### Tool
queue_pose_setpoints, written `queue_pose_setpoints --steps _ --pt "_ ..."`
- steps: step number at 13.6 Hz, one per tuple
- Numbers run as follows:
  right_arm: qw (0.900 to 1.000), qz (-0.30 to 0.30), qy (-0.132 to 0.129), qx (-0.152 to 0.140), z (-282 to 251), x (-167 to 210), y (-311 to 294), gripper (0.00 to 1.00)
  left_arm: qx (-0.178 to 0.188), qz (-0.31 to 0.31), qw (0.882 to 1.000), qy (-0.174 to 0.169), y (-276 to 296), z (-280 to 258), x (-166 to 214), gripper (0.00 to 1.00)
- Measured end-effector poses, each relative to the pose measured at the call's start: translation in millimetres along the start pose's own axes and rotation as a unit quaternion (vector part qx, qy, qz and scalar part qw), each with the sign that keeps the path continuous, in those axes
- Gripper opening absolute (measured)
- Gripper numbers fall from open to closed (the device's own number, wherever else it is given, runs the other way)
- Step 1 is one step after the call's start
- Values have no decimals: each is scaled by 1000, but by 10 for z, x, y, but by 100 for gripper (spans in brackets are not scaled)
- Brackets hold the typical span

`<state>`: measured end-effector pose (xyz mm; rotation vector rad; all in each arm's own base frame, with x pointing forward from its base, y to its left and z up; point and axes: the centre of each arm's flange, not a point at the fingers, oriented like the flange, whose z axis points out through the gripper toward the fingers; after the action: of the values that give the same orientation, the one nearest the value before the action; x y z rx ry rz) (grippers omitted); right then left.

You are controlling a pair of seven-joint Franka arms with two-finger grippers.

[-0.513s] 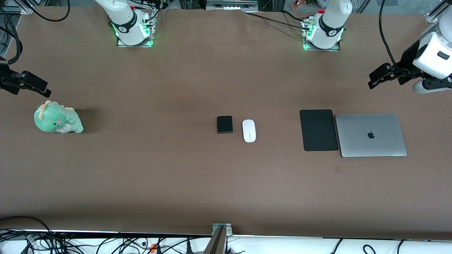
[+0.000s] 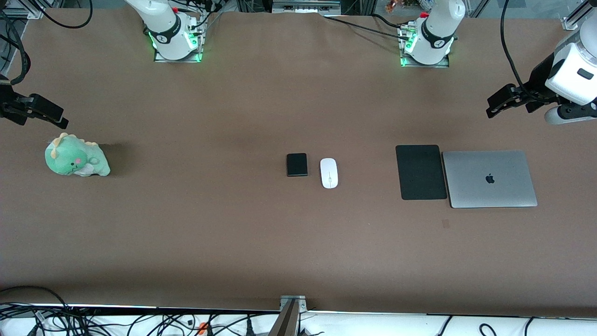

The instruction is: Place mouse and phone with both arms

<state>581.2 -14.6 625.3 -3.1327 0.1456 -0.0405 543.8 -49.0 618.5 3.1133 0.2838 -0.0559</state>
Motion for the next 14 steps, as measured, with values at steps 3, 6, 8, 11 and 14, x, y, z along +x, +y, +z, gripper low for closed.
queue_pose_setpoints --steps 3,6,8,11,14 --pt "1000 -1 -1 0 9 -2 -14 100 0 0 1000 -2 2 8 0 100" --pt "1000 -5 -6 1 55 -7 -53 100 1 0 1000 -4 2 19 0 100" --pt "1000 -9 -12 1 112 -4 -103 100 1 0 1000 -5 2 21 -1 100" --pt "1000 -18 -21 1 211 20 -210 100 2 0 1000 -6 3 26 -2 100" --pt "999 -27 -33 0 342 49 -326 100 2 1 1000 -7 11 28 -5 100"
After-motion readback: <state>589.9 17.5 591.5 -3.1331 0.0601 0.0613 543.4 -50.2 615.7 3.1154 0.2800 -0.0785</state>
